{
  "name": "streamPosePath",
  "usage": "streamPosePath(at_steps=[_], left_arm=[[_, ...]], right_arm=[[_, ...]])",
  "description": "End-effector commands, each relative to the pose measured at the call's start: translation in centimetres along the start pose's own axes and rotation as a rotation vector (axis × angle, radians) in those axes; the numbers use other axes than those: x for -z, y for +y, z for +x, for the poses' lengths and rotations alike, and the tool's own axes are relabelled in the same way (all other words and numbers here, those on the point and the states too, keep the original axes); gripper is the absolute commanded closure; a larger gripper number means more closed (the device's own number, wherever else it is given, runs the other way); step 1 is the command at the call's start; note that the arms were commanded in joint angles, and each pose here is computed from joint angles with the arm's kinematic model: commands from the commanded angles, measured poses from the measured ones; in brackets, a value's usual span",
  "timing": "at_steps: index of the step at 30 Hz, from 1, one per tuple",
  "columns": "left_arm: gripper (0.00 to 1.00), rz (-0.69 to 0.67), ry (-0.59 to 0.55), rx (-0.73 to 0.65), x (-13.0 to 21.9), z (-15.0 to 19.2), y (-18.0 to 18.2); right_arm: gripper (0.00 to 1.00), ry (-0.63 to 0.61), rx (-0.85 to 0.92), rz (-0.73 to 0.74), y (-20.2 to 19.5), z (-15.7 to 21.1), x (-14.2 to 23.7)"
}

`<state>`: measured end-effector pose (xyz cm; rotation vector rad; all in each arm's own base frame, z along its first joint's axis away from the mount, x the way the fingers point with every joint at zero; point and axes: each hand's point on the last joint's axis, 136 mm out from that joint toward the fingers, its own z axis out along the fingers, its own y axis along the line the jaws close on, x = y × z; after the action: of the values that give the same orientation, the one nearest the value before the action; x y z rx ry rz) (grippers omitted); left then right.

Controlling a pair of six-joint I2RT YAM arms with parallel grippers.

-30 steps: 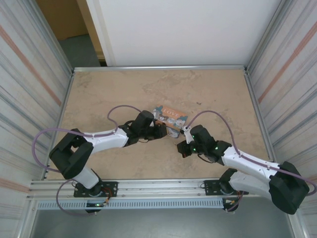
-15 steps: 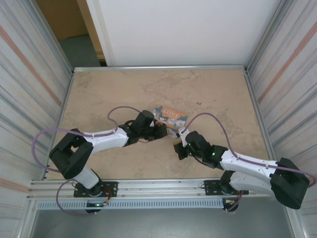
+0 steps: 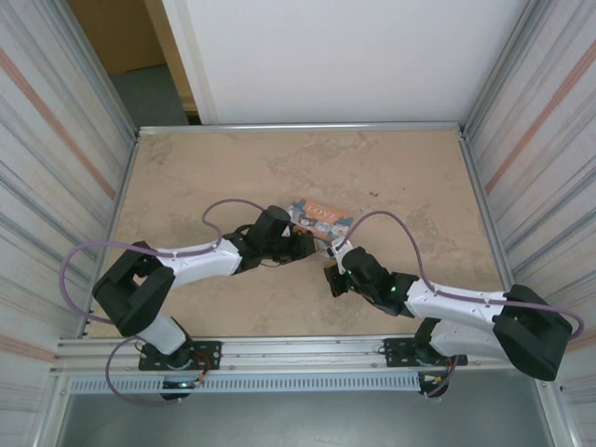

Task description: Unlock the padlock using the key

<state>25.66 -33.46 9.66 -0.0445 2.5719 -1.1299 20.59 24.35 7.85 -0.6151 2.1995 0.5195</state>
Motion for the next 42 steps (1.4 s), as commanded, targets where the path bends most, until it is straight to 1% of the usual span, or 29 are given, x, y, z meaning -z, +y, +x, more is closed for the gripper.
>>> streamPosePath(at_steps=[1, 10, 19, 31, 42], left_arm=[[0.84, 0.092, -0.030, -0.029, 1.3, -1.1, -3.4], [0.84, 0.095, -0.034, -0.027, 1.4, -1.2, -3.5], [0.84, 0.110, -0.033, -0.032, 1.5, -1.1, -4.0], [0.84, 0.114, -0.028, -0.038, 1.3, -1.0, -4.2], [0.84, 0.118, -0.019, -0.041, 1.1, -0.9, -4.4]], right_arm=[[1.00, -0.041, 0.013, -0.001, 0.3, -1.0, -0.2], [1.00, -0.053, 0.021, 0.010, 0.2, -1.3, -0.6], [1.00, -0.075, -0.008, 0.010, -0.5, -1.9, -1.1], [1.00, -0.068, -0.022, 0.030, -1.4, -1.8, -1.8], [1.00, -0.076, -0.020, 0.013, -1.3, -2.3, -2.0]])
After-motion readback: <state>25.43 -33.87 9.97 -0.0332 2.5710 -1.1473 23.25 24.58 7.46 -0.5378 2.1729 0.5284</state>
